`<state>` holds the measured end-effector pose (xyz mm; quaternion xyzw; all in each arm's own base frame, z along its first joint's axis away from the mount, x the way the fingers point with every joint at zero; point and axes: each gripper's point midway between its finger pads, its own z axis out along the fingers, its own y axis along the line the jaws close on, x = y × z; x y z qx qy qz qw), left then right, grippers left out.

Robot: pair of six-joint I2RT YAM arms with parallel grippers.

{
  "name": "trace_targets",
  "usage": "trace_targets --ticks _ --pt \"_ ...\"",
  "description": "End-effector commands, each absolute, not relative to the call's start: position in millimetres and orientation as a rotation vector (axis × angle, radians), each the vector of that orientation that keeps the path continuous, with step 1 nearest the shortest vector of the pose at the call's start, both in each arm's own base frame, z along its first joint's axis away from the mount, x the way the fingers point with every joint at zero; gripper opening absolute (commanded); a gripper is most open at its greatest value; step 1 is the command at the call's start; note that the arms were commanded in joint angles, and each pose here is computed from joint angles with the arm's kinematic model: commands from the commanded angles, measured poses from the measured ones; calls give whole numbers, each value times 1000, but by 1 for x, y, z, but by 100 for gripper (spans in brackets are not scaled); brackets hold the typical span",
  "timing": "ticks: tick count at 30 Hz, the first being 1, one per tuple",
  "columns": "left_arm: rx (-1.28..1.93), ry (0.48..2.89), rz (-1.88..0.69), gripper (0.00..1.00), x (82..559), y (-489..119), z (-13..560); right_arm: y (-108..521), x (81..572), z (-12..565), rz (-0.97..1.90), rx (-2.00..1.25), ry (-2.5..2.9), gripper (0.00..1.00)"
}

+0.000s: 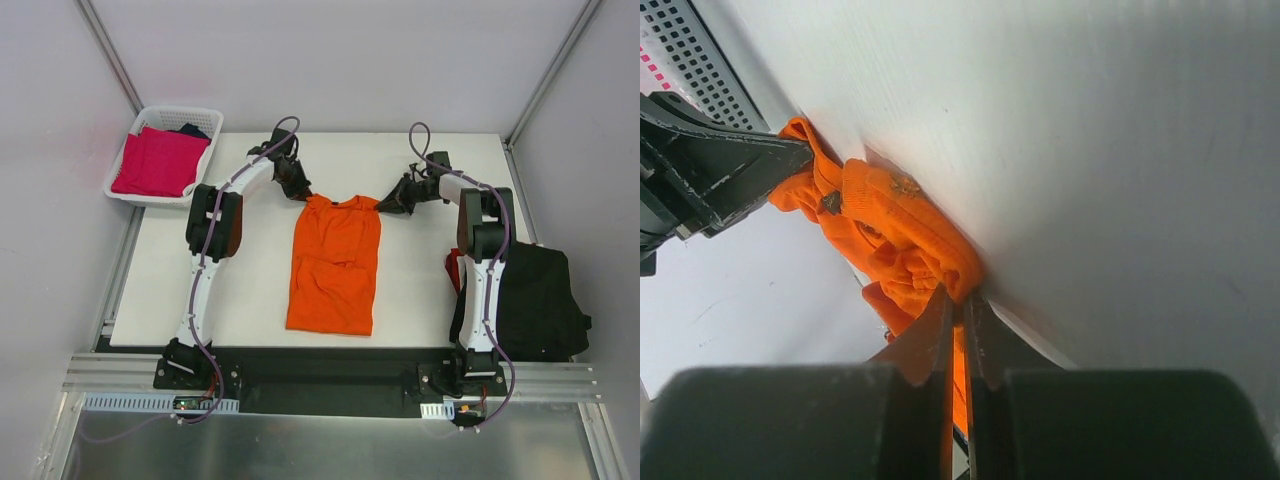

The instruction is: Fold and stack the t-shirts

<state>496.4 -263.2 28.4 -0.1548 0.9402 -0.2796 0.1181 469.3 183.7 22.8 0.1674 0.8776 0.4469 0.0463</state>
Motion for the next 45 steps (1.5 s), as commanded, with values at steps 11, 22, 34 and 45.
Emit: trace_targets --ticks 11,22,34,45 --pt "-397 2670 -818 1 497 -260 89 196 475 88 1457 404 2563 1" --pt "-338 2634 -834 0 480 -261 127 205 446 115 1498 306 2561 1" --pt "-277 2656 -810 0 442 -264 142 208 381 132 1489 213 2603 1" --pt "-259 2766 -737 0 363 -279 127 219 295 118 1445 84 2741 1"
